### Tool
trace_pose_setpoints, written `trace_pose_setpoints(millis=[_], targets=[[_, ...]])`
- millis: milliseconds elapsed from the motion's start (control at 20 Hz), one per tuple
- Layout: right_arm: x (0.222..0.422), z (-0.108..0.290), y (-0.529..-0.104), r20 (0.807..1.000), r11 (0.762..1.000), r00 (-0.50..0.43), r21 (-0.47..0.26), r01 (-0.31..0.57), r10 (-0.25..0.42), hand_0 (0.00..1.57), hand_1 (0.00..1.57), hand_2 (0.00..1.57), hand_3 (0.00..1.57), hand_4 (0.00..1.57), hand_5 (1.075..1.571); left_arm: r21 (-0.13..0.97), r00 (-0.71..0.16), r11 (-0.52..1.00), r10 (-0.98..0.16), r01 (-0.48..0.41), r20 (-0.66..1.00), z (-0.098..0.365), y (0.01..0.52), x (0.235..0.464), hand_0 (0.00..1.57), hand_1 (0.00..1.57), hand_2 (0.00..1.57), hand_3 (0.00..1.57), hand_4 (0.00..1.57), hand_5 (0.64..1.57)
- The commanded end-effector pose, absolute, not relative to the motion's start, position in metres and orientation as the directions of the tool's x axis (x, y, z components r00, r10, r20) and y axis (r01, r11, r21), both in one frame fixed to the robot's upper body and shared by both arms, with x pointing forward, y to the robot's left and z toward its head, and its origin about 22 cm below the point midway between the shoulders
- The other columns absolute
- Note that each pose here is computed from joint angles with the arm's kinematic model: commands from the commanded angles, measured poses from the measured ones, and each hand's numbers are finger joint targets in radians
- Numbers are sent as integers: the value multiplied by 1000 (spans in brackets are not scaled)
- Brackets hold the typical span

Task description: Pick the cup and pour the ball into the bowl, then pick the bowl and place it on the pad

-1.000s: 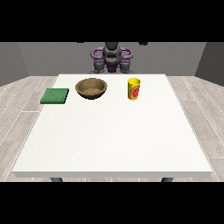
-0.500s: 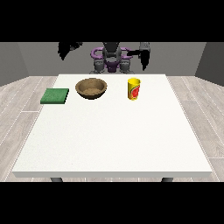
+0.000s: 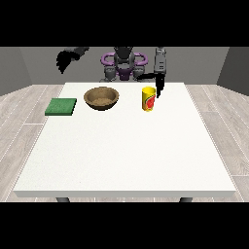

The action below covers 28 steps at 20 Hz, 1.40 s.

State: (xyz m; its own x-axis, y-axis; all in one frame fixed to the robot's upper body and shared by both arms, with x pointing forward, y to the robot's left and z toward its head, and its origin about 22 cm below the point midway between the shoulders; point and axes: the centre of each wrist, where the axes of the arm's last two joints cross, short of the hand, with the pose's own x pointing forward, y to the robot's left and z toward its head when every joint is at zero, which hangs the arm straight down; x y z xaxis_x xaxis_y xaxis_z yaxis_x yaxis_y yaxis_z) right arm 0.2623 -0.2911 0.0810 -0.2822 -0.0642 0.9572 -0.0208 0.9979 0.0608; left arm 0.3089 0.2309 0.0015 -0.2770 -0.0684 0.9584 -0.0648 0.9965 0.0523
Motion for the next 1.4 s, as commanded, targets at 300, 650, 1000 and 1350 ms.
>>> trace_pose_setpoints(millis=[300, 650, 1000, 1350], targets=[[261, 50, -320, 978, 998, -199, 56, -13, -57, 0, 0, 0, 0, 676, 1563, 49, -162, 998, -55, -36, 985, -50, 225, 322, 0, 0, 0, 0, 200, 1420], [268, 78, -329, 957, 998, -287, 38, -46, -50, 0, 0, 0, 0, 674, 1566, 20, -243, 988, -57, -151, 968, -60, 259, 338, 0, 0, 0, 0, 887, 1555], [273, 112, -352, 926, 995, -370, 40, -93, -72, 0, 0, 0, 165, 647, 1568, 194, -273, 947, -263, -255, 925, -65, 265, 342, 1273, 1273, 1571, 1571, 1346, 1468], [269, 90, -379, 979, 997, -194, 59, -42, -66, 0, 0, 0, 293, 636, 1567, 383, -153, 895, -422, -230, 893, -45, 233, 361, 1267, 1267, 1571, 1571, 1401, 1432]])
